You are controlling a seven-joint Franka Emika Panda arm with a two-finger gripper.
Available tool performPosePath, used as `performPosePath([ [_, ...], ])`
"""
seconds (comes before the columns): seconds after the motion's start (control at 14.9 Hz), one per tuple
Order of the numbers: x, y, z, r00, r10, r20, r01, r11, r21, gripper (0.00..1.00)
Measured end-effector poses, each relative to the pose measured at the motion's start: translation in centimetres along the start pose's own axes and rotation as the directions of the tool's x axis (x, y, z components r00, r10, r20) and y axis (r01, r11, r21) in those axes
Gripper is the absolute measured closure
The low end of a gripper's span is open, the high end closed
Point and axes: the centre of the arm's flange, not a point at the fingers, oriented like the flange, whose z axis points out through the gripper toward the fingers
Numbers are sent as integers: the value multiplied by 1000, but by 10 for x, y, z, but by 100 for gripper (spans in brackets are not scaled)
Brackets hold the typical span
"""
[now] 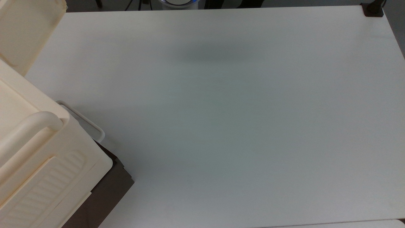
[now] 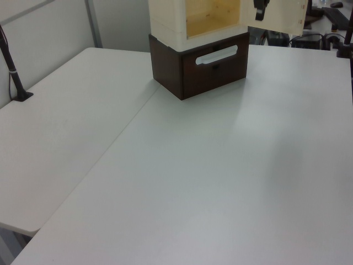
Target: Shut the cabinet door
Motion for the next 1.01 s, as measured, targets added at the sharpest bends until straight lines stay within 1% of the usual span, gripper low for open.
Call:
performPosePath([
  [0.27,-7,34,-30,996,61,-58,-61,998,-3,99],
  [0.54,-29,85,-70,980,152,-128,-154,988,-8,99],
  [0.67,-36,121,-73,968,214,-134,-217,976,-13,99],
  [0.74,-41,146,-72,960,246,-132,-251,968,-18,99],
  [1.01,-56,203,-70,951,284,-126,-290,956,-35,99],
])
